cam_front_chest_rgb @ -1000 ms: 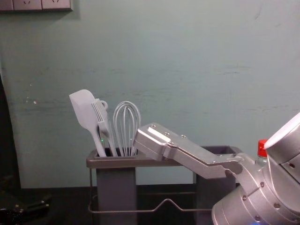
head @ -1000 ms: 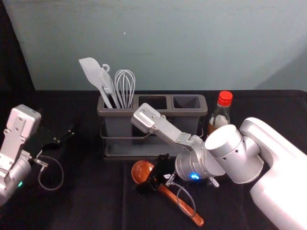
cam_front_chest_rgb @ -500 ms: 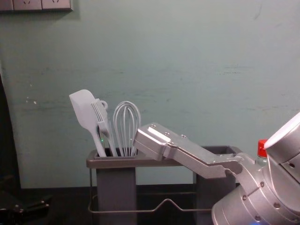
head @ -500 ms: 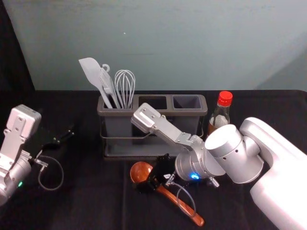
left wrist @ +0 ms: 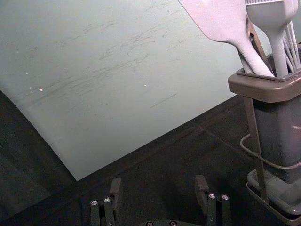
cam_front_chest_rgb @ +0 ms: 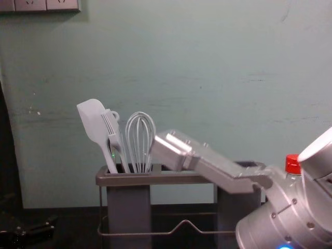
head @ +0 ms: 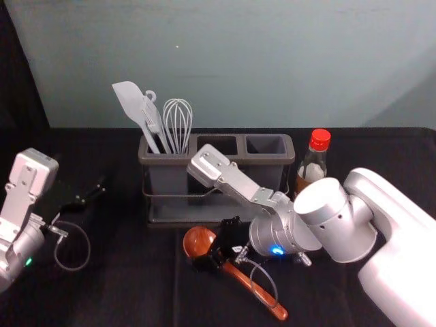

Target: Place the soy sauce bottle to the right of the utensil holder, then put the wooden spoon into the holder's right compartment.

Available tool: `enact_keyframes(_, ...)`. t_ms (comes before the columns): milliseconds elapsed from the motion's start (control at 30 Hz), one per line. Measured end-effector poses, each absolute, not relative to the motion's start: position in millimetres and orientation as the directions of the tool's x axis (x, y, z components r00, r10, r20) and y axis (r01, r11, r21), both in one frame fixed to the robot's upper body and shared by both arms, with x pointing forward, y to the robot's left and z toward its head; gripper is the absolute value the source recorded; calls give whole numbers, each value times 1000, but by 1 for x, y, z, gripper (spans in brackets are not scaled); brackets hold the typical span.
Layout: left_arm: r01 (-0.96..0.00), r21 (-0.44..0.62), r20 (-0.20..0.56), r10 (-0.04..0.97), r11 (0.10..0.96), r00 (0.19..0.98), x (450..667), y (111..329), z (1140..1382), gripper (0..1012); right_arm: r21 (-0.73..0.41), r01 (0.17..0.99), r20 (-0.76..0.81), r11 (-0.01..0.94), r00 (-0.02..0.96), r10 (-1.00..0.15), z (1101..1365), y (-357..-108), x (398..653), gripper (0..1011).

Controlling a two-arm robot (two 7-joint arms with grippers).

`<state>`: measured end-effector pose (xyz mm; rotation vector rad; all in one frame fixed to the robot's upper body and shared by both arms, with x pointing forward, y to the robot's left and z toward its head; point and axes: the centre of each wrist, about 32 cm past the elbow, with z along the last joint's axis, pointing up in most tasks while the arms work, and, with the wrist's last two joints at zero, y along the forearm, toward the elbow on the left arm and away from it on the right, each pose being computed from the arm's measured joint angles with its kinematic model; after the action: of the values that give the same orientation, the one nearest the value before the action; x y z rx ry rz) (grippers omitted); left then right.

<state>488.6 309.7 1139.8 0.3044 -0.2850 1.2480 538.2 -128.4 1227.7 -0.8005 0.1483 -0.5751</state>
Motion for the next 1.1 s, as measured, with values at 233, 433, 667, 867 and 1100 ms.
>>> enact_keyframes(233,-955,70,374,880,287,292,489,310,1140,1011,-626,497,118,600,822,-558,1235,-137,527,838)
enact_keyframes(433,-955,70,374,880,287,292,489,310,1140,1012,-514,546,137,662,814,-565,1241,-147,512,838)
enact_keyframes(667,-955,70,374,880,287,292,489,310,1140,1011,-393,565,144,725,817,-559,1244,-162,499,838)
enact_keyframes(867,-955,70,374,880,287,292,489,310,1140,1012,-259,549,144,795,835,-531,1245,-181,488,838)
enact_keyframes(1100,-955,70,374,880,287,292,489,310,1140,1011,-85,523,148,848,848,-508,1250,-203,481,838)
